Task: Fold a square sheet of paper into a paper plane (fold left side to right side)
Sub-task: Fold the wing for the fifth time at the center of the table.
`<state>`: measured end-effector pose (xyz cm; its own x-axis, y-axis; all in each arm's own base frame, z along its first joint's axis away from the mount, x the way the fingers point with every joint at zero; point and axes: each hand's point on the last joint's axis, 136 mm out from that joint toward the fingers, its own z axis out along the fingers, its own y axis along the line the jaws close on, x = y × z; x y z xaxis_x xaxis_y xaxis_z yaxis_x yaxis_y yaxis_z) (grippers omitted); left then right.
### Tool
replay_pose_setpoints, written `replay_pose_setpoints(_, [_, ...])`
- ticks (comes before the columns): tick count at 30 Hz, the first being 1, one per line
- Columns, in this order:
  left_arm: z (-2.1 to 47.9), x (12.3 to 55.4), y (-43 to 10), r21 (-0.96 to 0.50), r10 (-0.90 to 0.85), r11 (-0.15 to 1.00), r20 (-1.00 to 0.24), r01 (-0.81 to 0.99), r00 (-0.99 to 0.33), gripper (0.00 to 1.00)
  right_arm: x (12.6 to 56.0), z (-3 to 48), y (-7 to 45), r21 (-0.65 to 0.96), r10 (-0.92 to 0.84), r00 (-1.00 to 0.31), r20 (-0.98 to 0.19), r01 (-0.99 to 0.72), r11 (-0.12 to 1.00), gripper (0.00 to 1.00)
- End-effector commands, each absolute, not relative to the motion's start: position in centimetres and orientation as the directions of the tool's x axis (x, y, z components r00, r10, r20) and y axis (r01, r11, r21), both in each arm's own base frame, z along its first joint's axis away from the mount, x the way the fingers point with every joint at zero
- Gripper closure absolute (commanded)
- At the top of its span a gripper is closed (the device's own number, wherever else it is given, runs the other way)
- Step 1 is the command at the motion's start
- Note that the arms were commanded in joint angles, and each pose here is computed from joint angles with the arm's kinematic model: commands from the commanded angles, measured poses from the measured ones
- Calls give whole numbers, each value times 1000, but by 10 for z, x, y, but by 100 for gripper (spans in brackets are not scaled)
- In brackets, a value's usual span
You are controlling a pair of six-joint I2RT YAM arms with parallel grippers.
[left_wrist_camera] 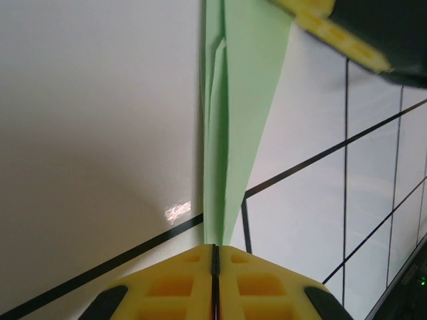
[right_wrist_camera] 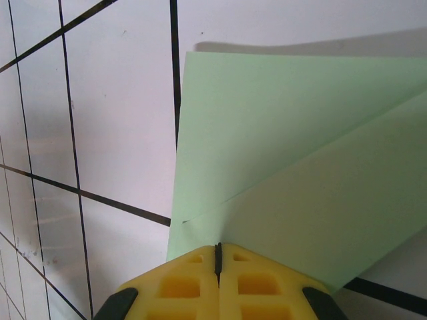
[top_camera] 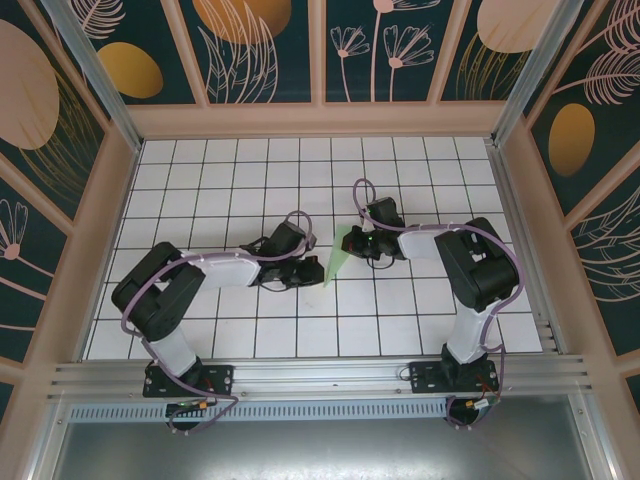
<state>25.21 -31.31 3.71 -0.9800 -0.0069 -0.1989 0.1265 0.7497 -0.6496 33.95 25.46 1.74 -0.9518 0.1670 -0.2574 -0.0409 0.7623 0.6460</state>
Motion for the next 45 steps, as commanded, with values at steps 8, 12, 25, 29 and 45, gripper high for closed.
replay_pose_setpoints(8, [59, 246, -350, -720, 102, 653, -223, 235, -969, 88, 323, -21, 237, 548, 156, -969, -189, 28, 836, 96])
replay_pose_setpoints(12, [42, 245, -353, -700, 115, 678, -199, 224, -973, 88, 322, -22, 236, 545, 155, -970, -188, 28, 838, 96])
replay_pose_setpoints(25, [13, 250, -338, -629, 69, 760, -172, 164, -983, 88, 321, -21, 234, 535, 152, -970, -190, 27, 844, 95])
replay_pose_setpoints(29, [6, 249, -334, -616, 58, 774, -163, 148, -985, 88, 320, -23, 233, 530, 150, -971, -187, 29, 848, 96])
replay_pose_setpoints(45, [-2, 226, -318, -623, 58, 774, -114, 116, -992, 89, 323, -27, 226, 537, 159, -973, -169, 44, 842, 95])
